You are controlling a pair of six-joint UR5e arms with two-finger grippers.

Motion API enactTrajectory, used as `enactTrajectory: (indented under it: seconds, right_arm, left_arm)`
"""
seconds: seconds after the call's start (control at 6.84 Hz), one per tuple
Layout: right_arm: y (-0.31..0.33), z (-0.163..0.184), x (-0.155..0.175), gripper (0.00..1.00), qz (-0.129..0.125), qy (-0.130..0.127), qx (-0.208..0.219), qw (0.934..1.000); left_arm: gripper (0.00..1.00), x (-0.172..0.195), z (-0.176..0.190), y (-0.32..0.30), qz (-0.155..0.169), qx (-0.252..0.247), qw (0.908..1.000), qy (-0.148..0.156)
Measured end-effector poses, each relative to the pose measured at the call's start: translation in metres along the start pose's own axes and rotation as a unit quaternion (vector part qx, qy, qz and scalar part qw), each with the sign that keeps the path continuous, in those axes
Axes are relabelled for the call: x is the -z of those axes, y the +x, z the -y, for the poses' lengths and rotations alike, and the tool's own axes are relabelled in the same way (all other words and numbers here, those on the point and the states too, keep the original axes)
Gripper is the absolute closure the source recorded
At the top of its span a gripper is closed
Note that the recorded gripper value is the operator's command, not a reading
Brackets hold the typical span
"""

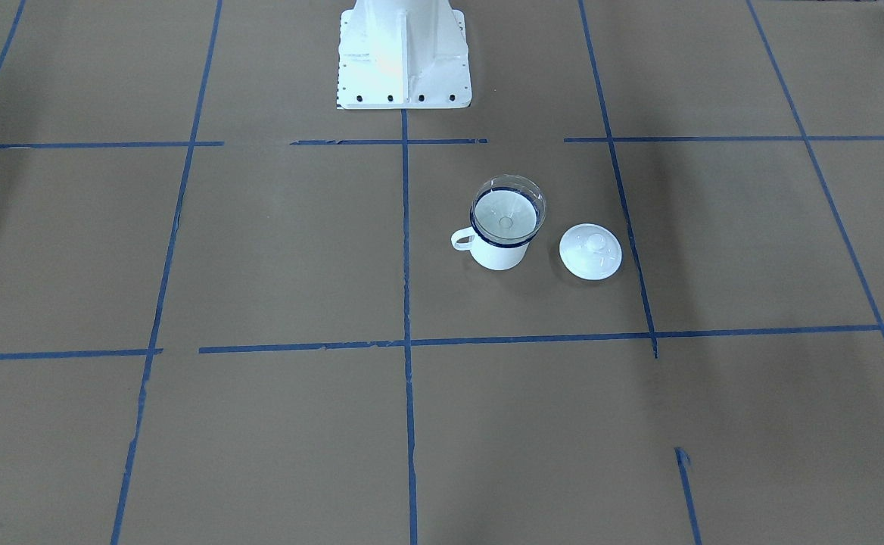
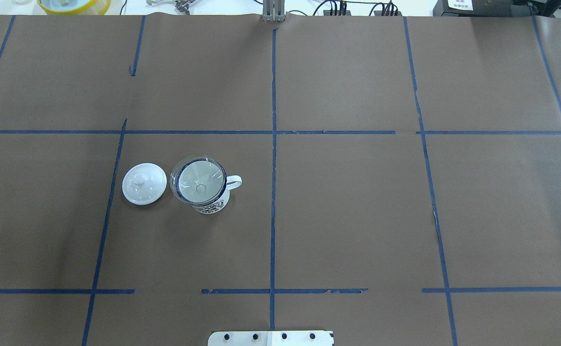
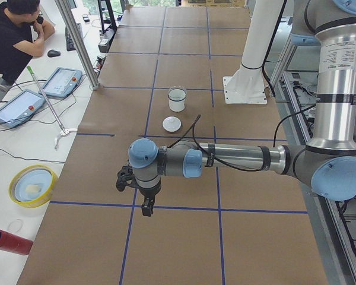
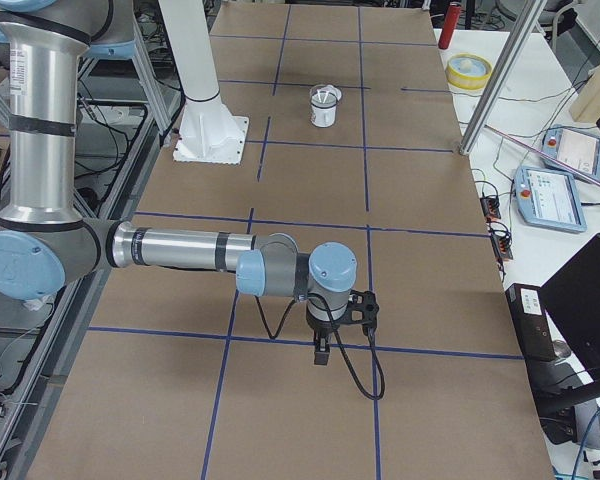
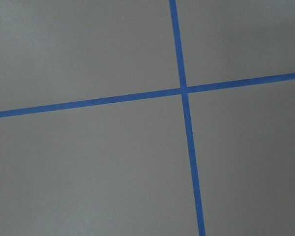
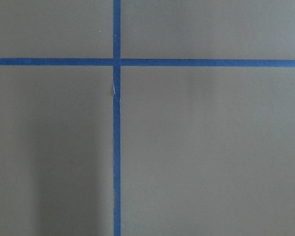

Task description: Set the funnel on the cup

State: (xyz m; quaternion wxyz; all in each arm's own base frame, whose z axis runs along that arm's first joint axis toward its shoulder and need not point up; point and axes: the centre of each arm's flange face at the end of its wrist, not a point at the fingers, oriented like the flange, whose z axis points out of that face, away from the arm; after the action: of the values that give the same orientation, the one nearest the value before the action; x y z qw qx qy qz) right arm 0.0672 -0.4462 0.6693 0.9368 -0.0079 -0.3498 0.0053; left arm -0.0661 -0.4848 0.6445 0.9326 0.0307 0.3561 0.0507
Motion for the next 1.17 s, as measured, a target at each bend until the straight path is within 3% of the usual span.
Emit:
enactTrajectory:
  seconds: [1.17]
  right_arm:
    - [0.0001, -0.0002, -0.0001, 0.0, 0.0, 0.0, 0.0, 1.0]
  left_arm:
    - [0.0, 0.0, -0.0009, 0.0001, -0.004, 0.008, 0.9999, -0.007]
